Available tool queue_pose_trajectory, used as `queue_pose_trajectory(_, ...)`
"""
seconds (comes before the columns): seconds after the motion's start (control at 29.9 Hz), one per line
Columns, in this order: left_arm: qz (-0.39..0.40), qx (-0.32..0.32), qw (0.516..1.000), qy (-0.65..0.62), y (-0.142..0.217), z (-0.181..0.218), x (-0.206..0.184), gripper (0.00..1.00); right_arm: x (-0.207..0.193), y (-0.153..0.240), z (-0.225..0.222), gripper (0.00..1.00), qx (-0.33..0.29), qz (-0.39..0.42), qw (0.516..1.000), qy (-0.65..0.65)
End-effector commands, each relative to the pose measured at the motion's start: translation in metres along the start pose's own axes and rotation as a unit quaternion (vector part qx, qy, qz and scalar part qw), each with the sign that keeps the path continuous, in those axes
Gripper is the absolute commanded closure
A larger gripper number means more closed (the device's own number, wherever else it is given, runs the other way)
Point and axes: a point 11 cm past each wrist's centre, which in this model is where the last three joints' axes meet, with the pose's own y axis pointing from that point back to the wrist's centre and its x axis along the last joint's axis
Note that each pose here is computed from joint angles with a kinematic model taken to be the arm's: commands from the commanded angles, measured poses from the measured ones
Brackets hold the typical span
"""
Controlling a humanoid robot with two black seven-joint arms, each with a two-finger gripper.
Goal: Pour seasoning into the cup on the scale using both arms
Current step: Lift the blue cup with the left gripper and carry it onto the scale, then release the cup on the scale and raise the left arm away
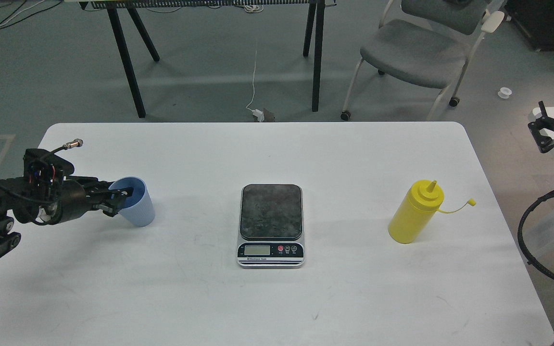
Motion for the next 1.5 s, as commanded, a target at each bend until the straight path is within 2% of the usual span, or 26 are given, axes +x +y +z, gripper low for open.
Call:
queue_pose_trajectory(0.0, 0.005, -0.003, 1.000, -0.002, 0.000, 0.001, 0.005, 0.96, 0.002, 0.001, 0.000, 0.00, 0.002, 0.002, 1.000, 0.000)
queue_pose_trajectory(0.17, 0.017, -0.009, 1.000, -0.011, 0.000, 0.004, 0.020, 1.00, 0.004, 0.003, 0.000, 0.00, 0.003, 0.005, 1.000, 0.001)
queue_pose_trajectory(0.33, 0.026, -0.043, 0.998, -0.028, -0.001, 0.023, 0.059, 1.00, 0.006, 0.004, -0.009, 0.00, 0.008, 0.007, 1.000, 0.008)
queue_pose_trajectory(0.57, 0.008, -0.157, 0.984, -0.088, 0.008, 0.112, 0.154, 1.00, 0.015, 0.011, -0.024, 0.00, 0.020, 0.017, 0.999, 0.019)
queue_pose_trajectory(0.7, 0.006, -0.217, 0.968, -0.128, -0.016, 0.176, 0.184, 1.00, 0.018, 0.014, -0.029, 0.00, 0.023, 0.020, 0.999, 0.022)
queue_pose_trajectory(0.87, -0.015, -0.231, 0.960, -0.155, -0.049, 0.214, 0.179, 1.00, 0.019, 0.015, -0.037, 0.00, 0.027, 0.022, 0.999, 0.029)
queue_pose_trajectory(0.97, -0.025, -0.230, 0.961, -0.149, -0.066, 0.224, 0.172, 1.00, 0.021, 0.017, -0.043, 0.00, 0.030, 0.024, 0.999, 0.034)
queue_pose_trajectory(1.1, -0.030, -0.208, 0.968, -0.137, -0.075, 0.212, 0.173, 0.99, 0.024, 0.019, -0.045, 0.00, 0.033, 0.028, 0.998, 0.037)
queue_pose_trajectory(1.47, -0.063, -0.202, 0.967, -0.145, -0.085, 0.212, 0.148, 0.97, 0.026, 0.021, -0.043, 0.00, 0.033, 0.030, 0.998, 0.036)
